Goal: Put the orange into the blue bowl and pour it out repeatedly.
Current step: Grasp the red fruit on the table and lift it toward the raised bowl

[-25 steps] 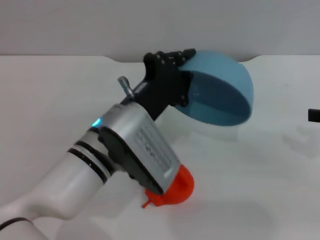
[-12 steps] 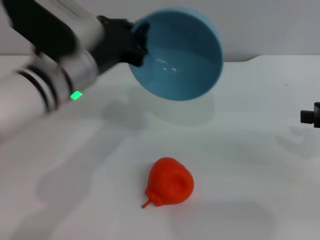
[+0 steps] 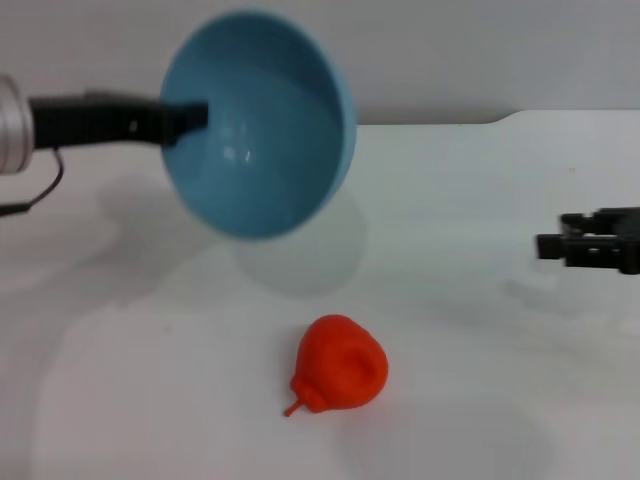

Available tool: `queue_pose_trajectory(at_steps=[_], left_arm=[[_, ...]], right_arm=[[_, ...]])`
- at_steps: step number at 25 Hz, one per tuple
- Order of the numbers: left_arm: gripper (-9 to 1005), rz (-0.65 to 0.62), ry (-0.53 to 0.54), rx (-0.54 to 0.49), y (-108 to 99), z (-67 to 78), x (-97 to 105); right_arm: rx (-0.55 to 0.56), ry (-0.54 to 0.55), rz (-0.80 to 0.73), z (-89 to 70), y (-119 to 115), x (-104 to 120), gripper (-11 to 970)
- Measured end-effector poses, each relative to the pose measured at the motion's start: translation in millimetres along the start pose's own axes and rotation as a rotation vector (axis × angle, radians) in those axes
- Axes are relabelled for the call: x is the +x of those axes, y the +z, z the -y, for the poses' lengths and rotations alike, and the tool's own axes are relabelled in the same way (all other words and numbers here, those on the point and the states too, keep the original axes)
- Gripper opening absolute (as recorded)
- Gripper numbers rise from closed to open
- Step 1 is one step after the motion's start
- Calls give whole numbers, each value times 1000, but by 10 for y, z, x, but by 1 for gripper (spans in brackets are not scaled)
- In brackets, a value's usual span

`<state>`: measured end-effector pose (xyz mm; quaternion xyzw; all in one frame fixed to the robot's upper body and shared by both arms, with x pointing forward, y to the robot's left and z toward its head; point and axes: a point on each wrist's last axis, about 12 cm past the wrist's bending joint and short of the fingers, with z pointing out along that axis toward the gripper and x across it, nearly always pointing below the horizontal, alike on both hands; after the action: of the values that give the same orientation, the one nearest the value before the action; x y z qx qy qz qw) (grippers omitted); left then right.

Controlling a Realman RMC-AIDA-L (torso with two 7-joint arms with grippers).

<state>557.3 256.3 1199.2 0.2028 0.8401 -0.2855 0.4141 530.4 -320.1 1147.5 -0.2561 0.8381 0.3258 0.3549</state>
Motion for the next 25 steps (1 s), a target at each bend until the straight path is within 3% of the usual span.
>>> queue_pose_trajectory(at_steps=[3, 7, 12, 14, 15, 18, 25], left_arm=[[0, -107, -74, -6, -110, -72, 68], [0, -238, -158, -94, -213, -188, 201], [0, -378, -194, -164, -258, -230, 331], [-1, -411, -196, -174, -252, -229, 356], [-1, -420, -197, -180, -251, -233, 362], [-1, -460, -194, -201, -249, -237, 388], [-1, -486, -175, -205, -214, -214, 382]], right_arm=[[-46, -28, -21, -36, 145, -73, 580], [-126, -71, -74, -132, 414, -202, 580], [-229, -131, -146, -262, 777, -298, 579], [-270, -155, -214, -344, 1045, -298, 579], [-270, -155, -214, -344, 1045, -298, 579], [-269, -206, -307, -439, 1345, -255, 579], [-255, -261, -368, -541, 1578, -174, 580]])
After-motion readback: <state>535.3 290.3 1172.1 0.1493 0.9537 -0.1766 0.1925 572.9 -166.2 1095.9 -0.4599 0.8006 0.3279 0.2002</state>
